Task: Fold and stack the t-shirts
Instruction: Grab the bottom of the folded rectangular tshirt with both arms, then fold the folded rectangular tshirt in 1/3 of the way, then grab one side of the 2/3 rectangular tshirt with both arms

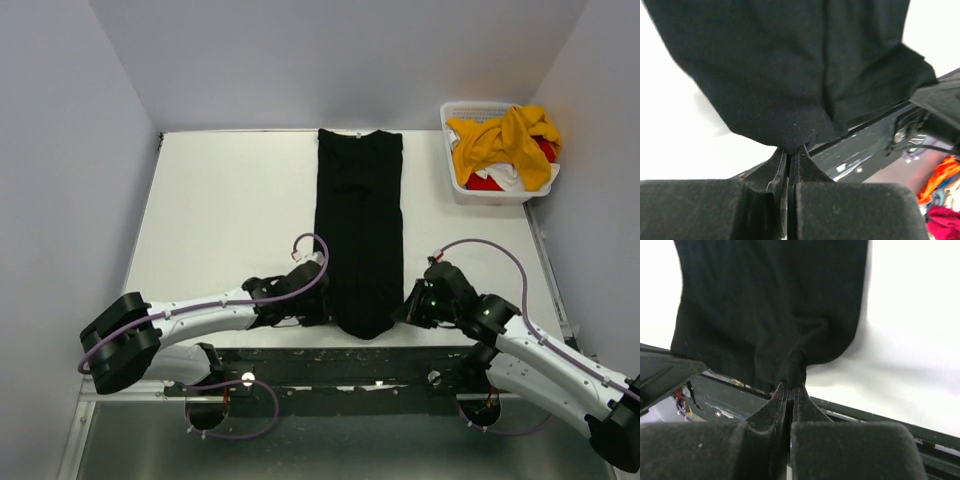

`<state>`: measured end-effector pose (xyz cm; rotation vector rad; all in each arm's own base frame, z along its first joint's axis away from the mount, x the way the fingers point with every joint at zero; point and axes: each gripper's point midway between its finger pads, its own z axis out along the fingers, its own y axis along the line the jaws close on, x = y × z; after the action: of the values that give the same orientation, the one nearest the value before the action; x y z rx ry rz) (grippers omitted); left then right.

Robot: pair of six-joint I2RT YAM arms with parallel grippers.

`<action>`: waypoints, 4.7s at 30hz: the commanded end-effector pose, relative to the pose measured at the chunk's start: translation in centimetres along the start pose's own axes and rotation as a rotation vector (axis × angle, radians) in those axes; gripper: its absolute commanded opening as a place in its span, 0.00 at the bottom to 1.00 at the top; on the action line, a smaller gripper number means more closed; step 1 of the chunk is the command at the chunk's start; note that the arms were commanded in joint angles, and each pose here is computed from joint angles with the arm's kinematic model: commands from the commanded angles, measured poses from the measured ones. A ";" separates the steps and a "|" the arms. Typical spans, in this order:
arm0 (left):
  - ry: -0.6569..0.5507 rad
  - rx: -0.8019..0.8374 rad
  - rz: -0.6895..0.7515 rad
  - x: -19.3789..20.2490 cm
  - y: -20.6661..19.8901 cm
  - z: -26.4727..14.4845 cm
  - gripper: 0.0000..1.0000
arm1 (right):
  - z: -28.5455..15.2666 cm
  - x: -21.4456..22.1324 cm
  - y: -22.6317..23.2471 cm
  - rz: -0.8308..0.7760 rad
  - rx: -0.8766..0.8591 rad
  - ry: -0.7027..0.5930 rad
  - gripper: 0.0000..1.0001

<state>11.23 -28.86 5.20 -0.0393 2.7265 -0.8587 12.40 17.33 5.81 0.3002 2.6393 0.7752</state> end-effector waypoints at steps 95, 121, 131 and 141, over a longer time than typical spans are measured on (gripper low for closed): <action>-0.009 0.022 -0.214 -20.1 6.0 7.6 0.00 | 7.7 -15.8 -3.7 0.082 0.121 -0.347 0.67; -0.027 0.090 -0.210 -14.4 5.0 6.1 0.00 | 7.6 -11.2 -5.2 0.088 0.128 -0.261 0.01; 0.030 0.035 -0.262 -0.9 7.4 2.3 0.00 | 3.7 0.7 -2.3 0.031 -0.002 0.024 0.01; -0.094 0.110 -0.197 0.4 4.9 -2.6 0.00 | 0.0 -0.3 1.4 -0.044 -0.093 -0.053 0.01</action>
<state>8.68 -24.50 2.53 -0.2485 2.7080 -1.1271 11.87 18.75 4.40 0.2276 2.5864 0.9049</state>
